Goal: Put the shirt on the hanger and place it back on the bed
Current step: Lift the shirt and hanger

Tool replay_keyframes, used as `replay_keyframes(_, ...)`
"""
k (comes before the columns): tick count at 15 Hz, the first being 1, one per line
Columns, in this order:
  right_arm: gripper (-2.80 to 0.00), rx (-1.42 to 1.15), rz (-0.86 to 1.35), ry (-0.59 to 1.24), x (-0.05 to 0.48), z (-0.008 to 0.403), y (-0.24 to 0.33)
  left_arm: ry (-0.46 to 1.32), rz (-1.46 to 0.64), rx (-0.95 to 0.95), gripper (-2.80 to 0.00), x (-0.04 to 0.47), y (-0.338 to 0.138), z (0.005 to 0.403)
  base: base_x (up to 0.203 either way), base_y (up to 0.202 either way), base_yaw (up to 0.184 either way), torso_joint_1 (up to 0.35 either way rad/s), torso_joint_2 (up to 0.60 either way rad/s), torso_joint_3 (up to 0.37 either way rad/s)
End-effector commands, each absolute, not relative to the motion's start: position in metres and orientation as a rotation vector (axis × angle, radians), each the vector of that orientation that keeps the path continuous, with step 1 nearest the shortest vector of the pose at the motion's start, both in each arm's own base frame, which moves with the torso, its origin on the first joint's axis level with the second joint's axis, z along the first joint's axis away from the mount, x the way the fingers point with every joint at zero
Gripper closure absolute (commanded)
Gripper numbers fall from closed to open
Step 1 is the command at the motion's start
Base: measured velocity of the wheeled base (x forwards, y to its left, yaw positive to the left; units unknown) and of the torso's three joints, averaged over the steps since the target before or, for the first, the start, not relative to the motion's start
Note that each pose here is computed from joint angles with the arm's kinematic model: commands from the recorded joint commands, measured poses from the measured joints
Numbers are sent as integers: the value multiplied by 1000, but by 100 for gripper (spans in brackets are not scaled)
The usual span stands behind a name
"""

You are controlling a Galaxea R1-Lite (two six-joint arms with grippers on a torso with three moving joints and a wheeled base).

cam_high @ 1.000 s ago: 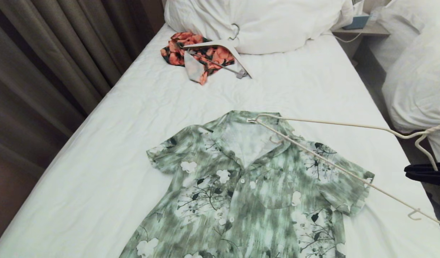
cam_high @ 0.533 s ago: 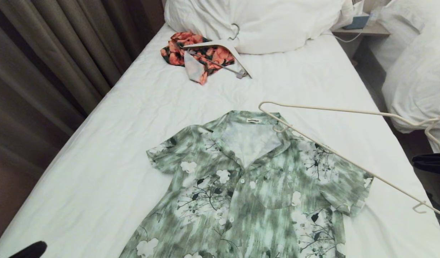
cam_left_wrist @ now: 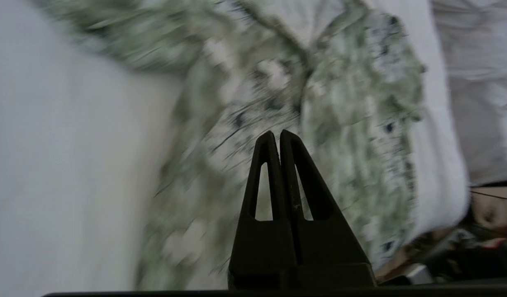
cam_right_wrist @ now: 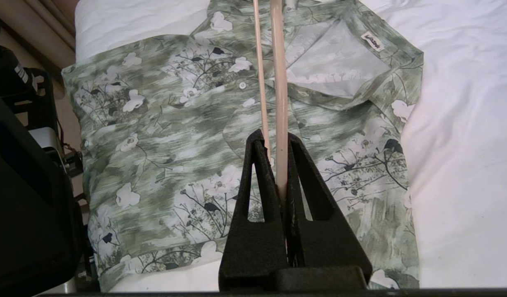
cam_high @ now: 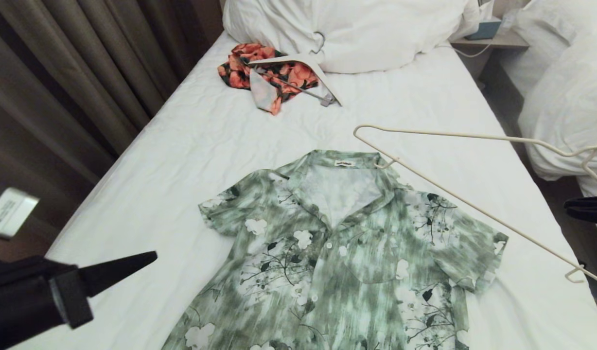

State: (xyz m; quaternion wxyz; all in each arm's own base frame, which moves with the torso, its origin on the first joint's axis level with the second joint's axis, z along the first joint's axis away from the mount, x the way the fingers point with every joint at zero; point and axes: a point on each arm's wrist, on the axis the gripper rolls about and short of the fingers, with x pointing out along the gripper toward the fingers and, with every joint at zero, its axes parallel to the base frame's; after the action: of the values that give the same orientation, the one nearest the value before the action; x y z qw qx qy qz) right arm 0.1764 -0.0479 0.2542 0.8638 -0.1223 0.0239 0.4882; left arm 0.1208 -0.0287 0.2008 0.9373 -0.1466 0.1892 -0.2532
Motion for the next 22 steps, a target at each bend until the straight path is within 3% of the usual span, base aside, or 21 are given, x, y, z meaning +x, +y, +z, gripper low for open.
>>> replay_keyframes(1, 0, -253, 1030, 47, 179, 254, -49, 509, -573, -324, 0, 168, -50, 197, 0, 0, 0, 0, 0, 0)
replay_keyframes(8, 0, -229, 1042, 65, 205, 251, -57, 535, -702, -345, 0, 282, -122, 179, 0, 0, 0, 0, 0, 0)
replay_keyframes(13, 0, -231, 1049, 64, 220, 253, -62, 518, -794, -329, 0, 319, -169, 172, 0, 0, 0, 0, 0, 0)
replay_keyframes(18, 0, -244, 1059, 54, 221, 257, -59, 511, -772, -331, 0, 357, -177, 157, 0, 0, 0, 0, 0, 0)
replay_keyframes(19, 0, -244, 1056, 54, 220, 257, -59, 505, -762, -333, -215, 366, -176, 155, 0, 0, 0, 0, 0, 0)
replay_keyframes(20, 0, -244, 1056, 54, 220, 257, -59, 500, -749, -337, -280, 371, -173, 153, 0, 0, 0, 0, 0, 0)
replay_keyframes(22, 0, -242, 1052, 55, 220, 257, -60, 487, -724, -342, -280, 375, -162, 156, 0, 0, 0, 0, 0, 0)
